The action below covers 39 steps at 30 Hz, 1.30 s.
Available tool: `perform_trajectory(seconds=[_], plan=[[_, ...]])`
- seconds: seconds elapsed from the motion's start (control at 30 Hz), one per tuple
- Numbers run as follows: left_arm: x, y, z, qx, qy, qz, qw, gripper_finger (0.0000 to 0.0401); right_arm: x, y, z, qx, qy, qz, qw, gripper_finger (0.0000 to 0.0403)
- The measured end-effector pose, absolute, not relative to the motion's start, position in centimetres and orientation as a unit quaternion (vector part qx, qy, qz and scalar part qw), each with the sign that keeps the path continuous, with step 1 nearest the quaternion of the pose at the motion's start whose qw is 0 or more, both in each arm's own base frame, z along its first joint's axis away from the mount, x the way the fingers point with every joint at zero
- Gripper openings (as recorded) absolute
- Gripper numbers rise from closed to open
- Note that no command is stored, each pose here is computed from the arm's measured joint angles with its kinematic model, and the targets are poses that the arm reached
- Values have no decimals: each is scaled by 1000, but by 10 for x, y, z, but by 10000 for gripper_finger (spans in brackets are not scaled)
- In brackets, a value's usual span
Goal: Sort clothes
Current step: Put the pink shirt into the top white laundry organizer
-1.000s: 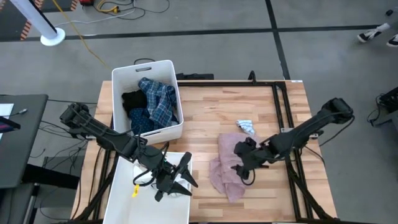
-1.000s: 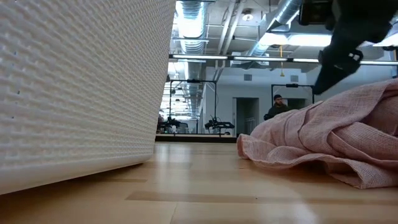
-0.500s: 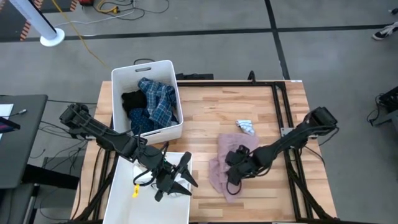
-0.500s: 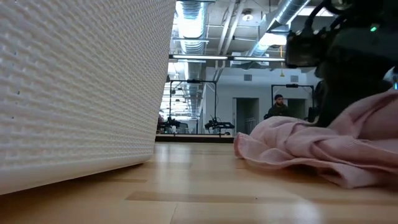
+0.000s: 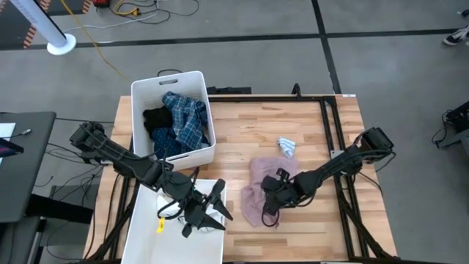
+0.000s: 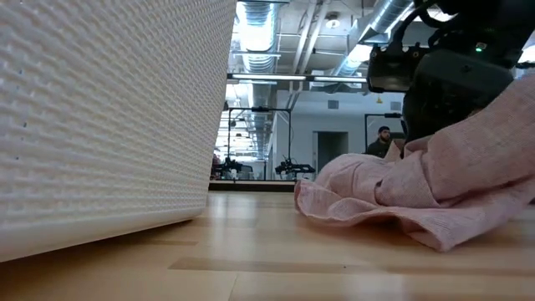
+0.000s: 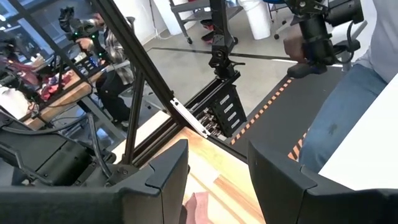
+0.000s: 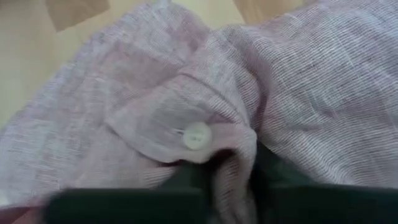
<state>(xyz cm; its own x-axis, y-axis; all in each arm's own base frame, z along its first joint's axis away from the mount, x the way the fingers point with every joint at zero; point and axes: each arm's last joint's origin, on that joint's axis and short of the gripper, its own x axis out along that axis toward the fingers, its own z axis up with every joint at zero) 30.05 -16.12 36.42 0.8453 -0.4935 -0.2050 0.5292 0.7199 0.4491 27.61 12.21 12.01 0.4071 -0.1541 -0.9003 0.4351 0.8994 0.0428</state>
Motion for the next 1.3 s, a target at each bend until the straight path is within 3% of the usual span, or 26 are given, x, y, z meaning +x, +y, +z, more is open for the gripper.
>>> perform_trajectory(seconds=[0.07,0.37,0.63,1.13,1.3], plan=[[300,-161,364,251,36,-276,927,160,277,123,120,128,513,-168,832,29],[301,-161,364,243,42,-268,931,160,280,129,130,94,512,-136,843,29],[300,-159,360,251,71,-242,935,160,268,145,175,0,531,-95,842,29],[301,-155,357,304,88,-191,929,160,260,170,247,-230,502,-100,827,28],[303,-148,354,315,109,-161,929,190,254,173,265,-268,507,-100,813,28]])
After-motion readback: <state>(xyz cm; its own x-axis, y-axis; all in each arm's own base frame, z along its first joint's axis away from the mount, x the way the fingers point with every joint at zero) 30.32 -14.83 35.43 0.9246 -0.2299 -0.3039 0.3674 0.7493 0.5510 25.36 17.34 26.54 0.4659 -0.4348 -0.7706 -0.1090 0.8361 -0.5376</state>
